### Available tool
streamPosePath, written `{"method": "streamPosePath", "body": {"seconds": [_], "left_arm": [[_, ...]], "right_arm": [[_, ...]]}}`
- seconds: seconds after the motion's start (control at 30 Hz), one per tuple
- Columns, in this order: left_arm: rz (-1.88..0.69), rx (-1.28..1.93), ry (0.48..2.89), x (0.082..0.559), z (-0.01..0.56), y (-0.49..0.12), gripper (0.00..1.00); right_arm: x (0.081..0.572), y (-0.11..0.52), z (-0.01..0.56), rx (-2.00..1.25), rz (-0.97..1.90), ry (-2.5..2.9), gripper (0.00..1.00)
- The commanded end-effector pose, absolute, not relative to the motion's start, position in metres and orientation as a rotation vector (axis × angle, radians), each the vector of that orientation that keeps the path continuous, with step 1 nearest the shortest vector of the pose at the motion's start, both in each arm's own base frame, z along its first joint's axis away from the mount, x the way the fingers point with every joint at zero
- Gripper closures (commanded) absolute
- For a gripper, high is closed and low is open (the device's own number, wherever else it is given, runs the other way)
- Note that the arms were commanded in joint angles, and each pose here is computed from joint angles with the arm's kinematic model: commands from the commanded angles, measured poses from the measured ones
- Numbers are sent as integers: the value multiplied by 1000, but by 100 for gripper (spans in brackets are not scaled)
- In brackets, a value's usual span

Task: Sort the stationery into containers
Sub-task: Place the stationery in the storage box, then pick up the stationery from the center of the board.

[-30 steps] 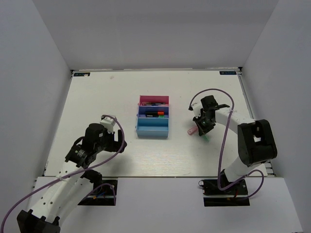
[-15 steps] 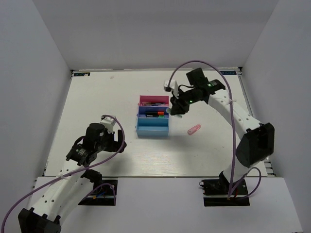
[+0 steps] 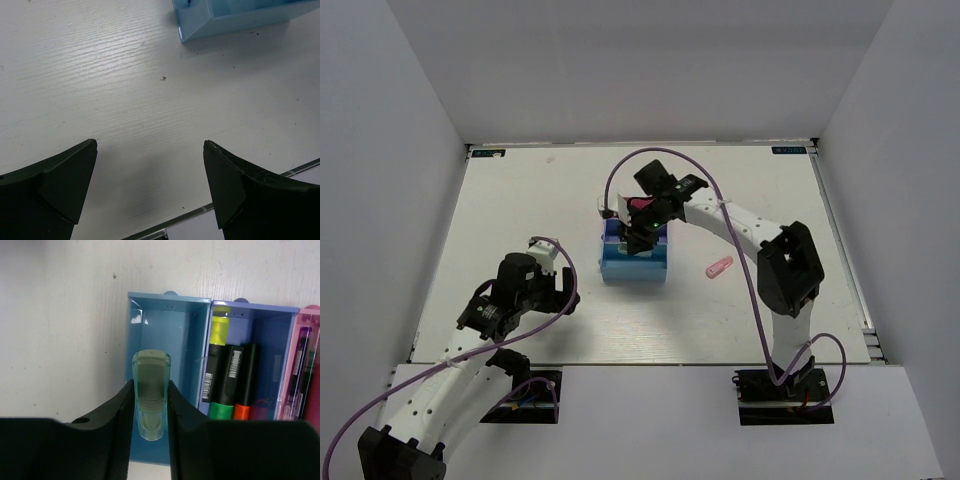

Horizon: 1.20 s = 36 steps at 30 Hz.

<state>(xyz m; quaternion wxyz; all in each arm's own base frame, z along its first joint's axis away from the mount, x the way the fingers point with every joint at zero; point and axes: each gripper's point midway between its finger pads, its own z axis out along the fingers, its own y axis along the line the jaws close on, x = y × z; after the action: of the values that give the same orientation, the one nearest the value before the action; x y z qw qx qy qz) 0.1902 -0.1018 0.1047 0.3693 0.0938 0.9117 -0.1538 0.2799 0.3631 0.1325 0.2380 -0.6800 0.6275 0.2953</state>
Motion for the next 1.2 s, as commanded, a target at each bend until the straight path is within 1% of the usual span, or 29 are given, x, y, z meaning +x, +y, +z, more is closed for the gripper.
{"method": "streamPosePath", "body": {"seconds": [0.0,0.03,0.07,0.1,0.13,0.2,0.27,0.3,0.33,0.37,0.4,0.43,0.47,0.5,0.53,0.57,0.6,0.63,0.67,0.7,0.73,0.77,0.8,0.87,0.9,0.93,1.0,1.03,1.17], "left_arm": [[-370,235,2344,190,102,-97,3],[-369,236,2342,191,102,-97,3],[-373,235,2339,190,103,-97,3],[-371,237,2341,190,103,-97,3],[-374,237,2339,190,103,-98,3],[-373,240,2336,190,104,-98,3],[-373,238,2333,191,104,-97,3],[-371,234,2330,191,105,-97,3],[-373,235,2328,191,105,-97,3],[-367,236,2334,190,103,-96,3],[-367,235,2328,190,105,-96,3],[-370,235,2326,190,105,-97,3],[-376,236,2319,190,106,-97,3],[-374,237,2320,190,107,-97,3],[-375,237,2323,190,105,-97,3],[-384,241,2323,189,106,-98,3],[-389,245,2316,190,107,-99,3],[-382,244,2328,190,105,-98,3],[-391,246,2318,190,107,-100,3],[-390,245,2319,190,107,-99,3],[-391,249,2322,189,106,-100,3],[-394,250,2326,189,106,-100,3],[-391,247,2326,189,106,-100,3],[-393,251,2330,189,105,-100,3],[-391,251,2338,189,103,-100,3],[-390,253,2337,189,103,-100,3],[-386,254,2345,188,102,-100,3],[-383,250,2347,189,102,-99,3],[-370,245,2358,188,99,-97,3]], "right_arm": [[299,366,140,-1881,712,1673,72],[298,364,139,-1884,710,1681,60],[294,362,140,-1898,703,1685,51],[293,361,137,-1906,698,1688,31],[294,358,135,-1900,684,1709,26],[294,357,139,-1882,676,1716,24],[297,357,149,-1848,670,1717,26],[298,356,159,-1833,658,1704,29],[298,354,171,-1811,653,1700,33],[295,354,177,-1811,644,1684,46],[297,339,195,-1779,601,1668,57],[295,327,188,-1838,562,1637,88],[302,316,189,-1837,508,1635,100],[296,299,190,-1842,458,1617,100],[299,275,172,-1937,395,1569,100],[285,257,152,-2002,406,1584,100],[282,246,160,-2061,363,1479,100],[279,231,151,-2096,373,1473,100],[264,204,127,-2190,394,1470,100],[264,195,121,-2248,371,1395,100],[266,179,115,-2269,357,1399,92],[252,164,95,-2405,385,1296,81],[257,150,90,-2403,369,1323,70],[254,143,75,-2468,385,1236,66],[261,139,73,-2445,372,1242,63],[264,141,66,-2441,391,1239,63],[276,141,68,-2459,377,1161,58],[278,142,57,-2470,407,1173,58],[297,143,47,-2499,413,1159,58]]}}
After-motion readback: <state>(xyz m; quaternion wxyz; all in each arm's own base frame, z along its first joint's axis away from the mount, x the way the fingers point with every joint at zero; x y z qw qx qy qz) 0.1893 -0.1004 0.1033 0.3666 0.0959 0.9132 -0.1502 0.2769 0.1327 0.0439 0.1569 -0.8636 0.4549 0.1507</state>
